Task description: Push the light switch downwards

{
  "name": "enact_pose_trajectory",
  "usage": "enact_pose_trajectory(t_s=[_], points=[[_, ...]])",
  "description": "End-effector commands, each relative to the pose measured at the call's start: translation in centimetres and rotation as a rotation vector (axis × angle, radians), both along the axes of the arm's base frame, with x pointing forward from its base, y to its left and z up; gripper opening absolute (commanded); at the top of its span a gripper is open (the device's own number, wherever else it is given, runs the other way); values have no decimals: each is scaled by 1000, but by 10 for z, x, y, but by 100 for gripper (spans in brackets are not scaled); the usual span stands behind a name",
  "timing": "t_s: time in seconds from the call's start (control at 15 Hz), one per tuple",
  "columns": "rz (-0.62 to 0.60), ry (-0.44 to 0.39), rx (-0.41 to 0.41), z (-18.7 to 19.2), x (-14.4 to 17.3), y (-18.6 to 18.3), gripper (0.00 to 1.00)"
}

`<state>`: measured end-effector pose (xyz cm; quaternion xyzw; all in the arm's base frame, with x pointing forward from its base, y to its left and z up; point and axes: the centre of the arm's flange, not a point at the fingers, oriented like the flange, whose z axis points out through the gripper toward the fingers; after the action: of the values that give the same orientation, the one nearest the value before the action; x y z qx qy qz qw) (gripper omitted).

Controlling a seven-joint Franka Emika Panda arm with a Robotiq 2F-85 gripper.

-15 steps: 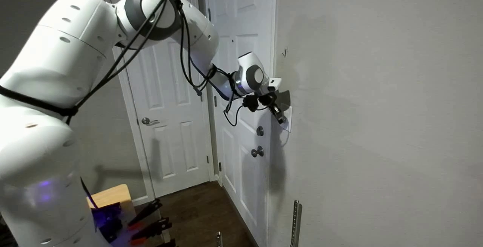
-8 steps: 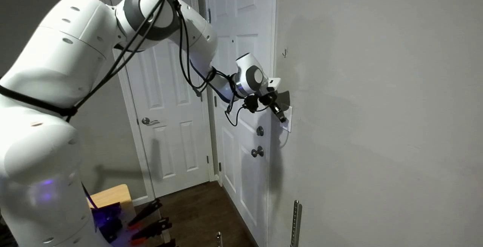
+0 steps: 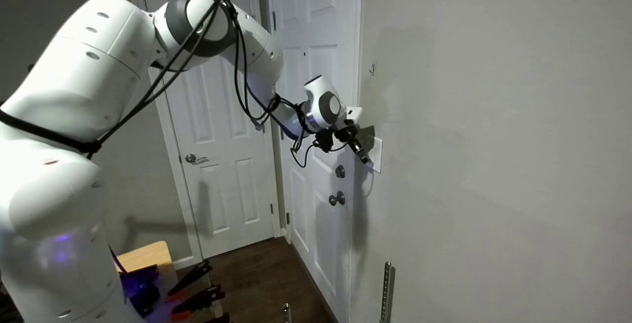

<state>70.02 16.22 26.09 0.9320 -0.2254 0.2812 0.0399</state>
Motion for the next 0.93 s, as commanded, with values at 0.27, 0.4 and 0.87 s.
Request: enact_pose_trajectory(t_s=[0.27,0.4,0.87], points=[[-19,-13,5,-14,-7,4,2],[-31,-4,11,-6,-10,1,2],[-56,-18,-8,7,-11,-2,2]])
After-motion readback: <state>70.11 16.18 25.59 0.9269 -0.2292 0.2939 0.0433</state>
